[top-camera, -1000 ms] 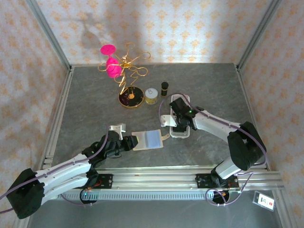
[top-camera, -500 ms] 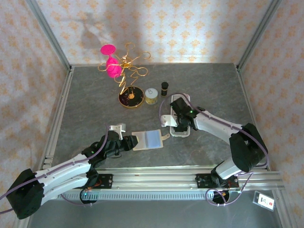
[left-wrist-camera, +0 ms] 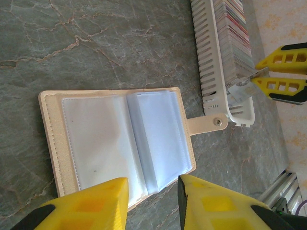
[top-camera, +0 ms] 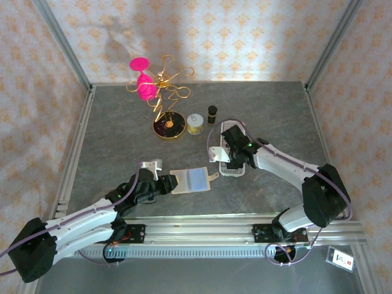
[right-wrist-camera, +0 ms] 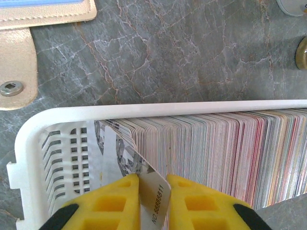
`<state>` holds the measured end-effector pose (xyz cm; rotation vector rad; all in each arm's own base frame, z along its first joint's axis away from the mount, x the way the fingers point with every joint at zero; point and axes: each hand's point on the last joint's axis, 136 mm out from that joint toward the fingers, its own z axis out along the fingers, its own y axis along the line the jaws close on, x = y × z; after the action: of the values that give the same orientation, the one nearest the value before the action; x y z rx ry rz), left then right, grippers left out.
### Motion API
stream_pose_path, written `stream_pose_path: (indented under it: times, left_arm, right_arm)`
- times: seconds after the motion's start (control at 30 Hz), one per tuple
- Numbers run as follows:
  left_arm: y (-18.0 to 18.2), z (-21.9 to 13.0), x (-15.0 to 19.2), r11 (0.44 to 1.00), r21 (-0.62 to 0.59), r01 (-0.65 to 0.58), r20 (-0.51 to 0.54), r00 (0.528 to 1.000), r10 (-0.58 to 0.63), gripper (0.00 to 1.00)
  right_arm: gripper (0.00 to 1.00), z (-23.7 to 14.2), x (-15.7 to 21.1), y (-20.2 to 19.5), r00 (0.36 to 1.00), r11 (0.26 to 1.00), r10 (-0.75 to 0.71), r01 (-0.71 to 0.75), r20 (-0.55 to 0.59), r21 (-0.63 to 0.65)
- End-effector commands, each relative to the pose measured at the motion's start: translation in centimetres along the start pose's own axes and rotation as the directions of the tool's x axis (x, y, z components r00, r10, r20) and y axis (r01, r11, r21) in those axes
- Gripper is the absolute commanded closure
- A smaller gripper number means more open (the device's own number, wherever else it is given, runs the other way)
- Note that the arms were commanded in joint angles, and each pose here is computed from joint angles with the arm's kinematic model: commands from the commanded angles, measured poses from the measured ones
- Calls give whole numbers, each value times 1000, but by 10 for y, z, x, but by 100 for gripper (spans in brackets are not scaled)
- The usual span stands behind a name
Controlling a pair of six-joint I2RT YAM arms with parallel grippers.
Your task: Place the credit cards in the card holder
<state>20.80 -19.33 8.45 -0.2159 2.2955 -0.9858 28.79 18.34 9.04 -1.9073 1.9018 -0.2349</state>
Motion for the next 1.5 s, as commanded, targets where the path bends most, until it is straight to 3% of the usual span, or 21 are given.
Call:
stream_pose_path:
  times: [0.0, 0.33, 0.53, 0.7, 0.8, 0.93, 1.13, 1.33, 1.47]
  left_arm:
    - [-9, -1, -2, 999, 43, 3, 10, 1000, -3, 67]
    - [-11, -1, -3, 999, 46, -1, 8, 1000, 0, 67]
    - [-16, -2, -5, 998, 60, -17, 7, 1000, 17, 66]
    - [-28, -4, -12, 995, 83, -54, 18, 998, 53, 54]
    - [-41, -8, -19, 991, 112, -74, 37, 997, 70, 44]
    - [-74, -16, -34, 971, 211, -112, 76, 992, 98, 31]
    - [-129, -37, -62, 903, 400, -158, 180, 979, 91, 24]
    - [-169, -59, -85, 827, 537, -167, 257, 966, 29, 26]
    - [-191, -72, -91, 768, 615, -177, 262, 965, 13, 29]
  right_arm:
    - [84, -7, 4, -16, 1000, 997, 23, -22, -12, 80]
    - [97, -23, -1, -8, 998, 997, 61, -62, 24, 51]
    - [99, -39, -10, 7, 990, 992, 128, -127, 58, -26]
    - [100, -54, -18, 9, 980, 984, 174, -171, 94, -47]
    - [100, -72, -30, -2, 948, 962, 272, -270, 163, -34]
    - [100, -106, -60, -20, 833, 891, 449, -446, 323, -87]
    - [100, -158, -98, -40, 478, 683, 703, -660, 526, -313]
    - [100, -214, -120, -37, 140, 533, 802, -607, 580, -590]
    - [100, -242, -131, -25, 42, 497, 836, -481, 547, -722]
